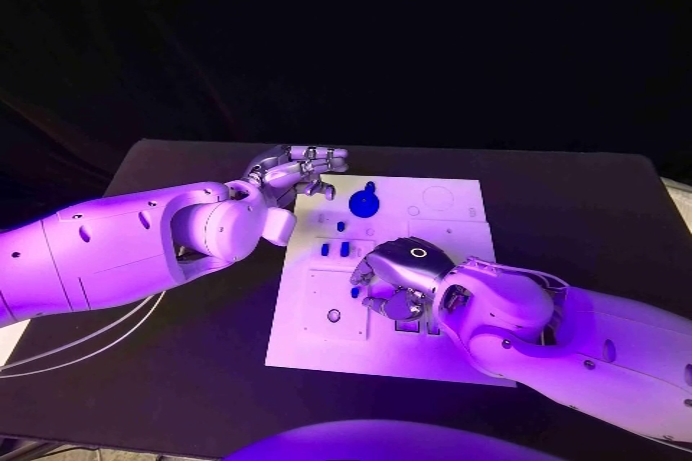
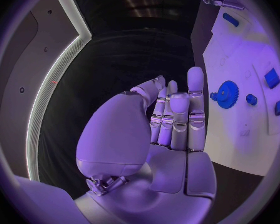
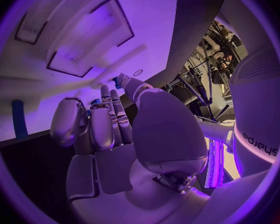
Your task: Assemble the parts on the task board
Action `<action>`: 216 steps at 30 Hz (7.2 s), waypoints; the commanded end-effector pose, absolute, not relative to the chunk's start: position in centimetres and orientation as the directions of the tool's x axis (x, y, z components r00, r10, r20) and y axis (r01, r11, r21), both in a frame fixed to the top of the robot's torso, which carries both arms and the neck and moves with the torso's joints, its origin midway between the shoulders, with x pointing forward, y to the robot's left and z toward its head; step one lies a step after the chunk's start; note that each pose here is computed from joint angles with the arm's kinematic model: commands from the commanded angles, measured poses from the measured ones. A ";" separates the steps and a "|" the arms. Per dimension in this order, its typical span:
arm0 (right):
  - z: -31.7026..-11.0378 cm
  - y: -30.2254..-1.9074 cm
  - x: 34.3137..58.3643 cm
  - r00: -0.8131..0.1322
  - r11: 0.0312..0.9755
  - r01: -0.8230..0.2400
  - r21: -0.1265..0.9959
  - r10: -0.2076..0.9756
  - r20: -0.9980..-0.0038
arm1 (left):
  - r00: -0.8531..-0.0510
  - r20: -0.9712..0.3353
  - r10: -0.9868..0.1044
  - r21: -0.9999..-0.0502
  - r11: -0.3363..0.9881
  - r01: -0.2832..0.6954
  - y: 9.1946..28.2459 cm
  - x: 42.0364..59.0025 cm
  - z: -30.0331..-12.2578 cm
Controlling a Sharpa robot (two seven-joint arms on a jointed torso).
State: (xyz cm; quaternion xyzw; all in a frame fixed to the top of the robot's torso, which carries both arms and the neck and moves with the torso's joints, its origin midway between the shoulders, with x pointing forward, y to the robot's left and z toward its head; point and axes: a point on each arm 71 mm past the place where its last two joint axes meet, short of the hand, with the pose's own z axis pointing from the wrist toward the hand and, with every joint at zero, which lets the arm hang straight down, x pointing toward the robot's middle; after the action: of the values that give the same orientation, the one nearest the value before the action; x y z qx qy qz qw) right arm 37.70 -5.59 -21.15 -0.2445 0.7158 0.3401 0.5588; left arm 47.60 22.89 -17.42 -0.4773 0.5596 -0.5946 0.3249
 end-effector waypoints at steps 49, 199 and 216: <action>-17.9 -13.6 42.2 -0.191 0.802 -0.595 0.044 -0.088 -0.978 | -0.350 0.218 -0.911 -0.973 -0.173 -0.156 23.1 47.5 -17.4; -18.8 -22.2 37.2 -0.411 0.940 -0.163 0.299 0.211 -0.887 | -0.352 0.221 -0.910 -0.972 -0.176 -0.156 22.8 47.6 -17.8; -20.6 -20.9 36.4 -0.416 0.948 -0.220 0.231 0.123 -0.901 | -0.347 0.222 -0.911 -0.971 -0.174 -0.164 23.1 47.5 -18.1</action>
State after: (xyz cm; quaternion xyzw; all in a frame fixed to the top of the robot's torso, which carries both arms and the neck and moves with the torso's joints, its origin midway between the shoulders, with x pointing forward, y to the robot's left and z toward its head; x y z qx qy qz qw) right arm 36.46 -21.08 -20.54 -0.0085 0.8275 0.1728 0.5342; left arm 47.55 23.17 -18.24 -0.4815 0.5656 -0.5916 0.3135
